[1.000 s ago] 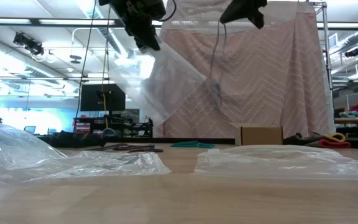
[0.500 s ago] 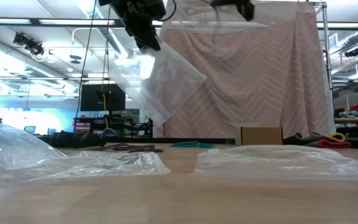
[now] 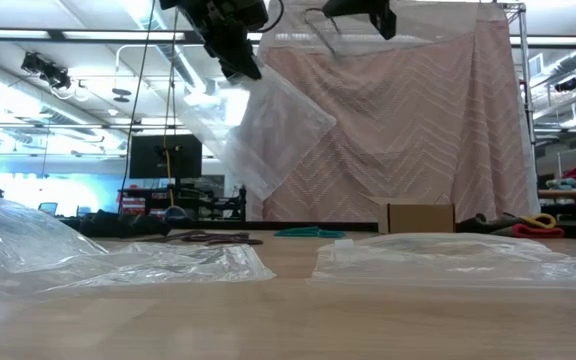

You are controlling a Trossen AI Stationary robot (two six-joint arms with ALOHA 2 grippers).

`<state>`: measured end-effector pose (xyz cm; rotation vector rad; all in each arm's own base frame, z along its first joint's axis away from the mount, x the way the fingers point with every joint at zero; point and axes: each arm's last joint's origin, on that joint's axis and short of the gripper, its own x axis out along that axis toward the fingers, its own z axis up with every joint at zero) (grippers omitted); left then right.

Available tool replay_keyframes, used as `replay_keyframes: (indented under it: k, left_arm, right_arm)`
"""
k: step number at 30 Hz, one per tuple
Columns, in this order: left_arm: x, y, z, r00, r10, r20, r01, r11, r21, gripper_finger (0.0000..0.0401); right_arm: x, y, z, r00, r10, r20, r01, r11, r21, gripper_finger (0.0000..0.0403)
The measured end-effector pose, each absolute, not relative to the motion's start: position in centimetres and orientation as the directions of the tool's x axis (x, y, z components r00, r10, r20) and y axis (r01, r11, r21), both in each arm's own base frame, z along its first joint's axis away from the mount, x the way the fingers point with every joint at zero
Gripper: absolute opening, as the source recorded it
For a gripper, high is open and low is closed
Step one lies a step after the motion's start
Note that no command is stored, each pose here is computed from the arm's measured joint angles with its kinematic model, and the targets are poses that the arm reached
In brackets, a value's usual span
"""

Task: Sort rubber bands
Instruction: Put the blue rubber band into the top transparent zip bag

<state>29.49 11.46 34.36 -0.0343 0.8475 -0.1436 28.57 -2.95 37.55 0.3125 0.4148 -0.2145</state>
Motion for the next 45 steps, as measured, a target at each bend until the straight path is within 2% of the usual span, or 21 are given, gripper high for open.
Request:
replay_keyframes:
  k: [31, 45]
  left_arm:
    - [29.7, 11.5, 34.6, 0.676, -0.157, -0.72, 0.115, 0.988, -0.107, 0.0]
    - [29.9, 11.6, 34.7, 0.695, -0.149, -0.703, 0.103, 0.989, -0.107, 0.0]
  right_arm:
    - [28.9, -4.6, 39.1, 0.953, -0.151, -0.264, 0.222, 0.939, 0.263, 0.0]
    - [29.0, -4.8, 39.0, 0.952, -0.148, -0.266, 0.219, 0.94, 0.261, 0.0]
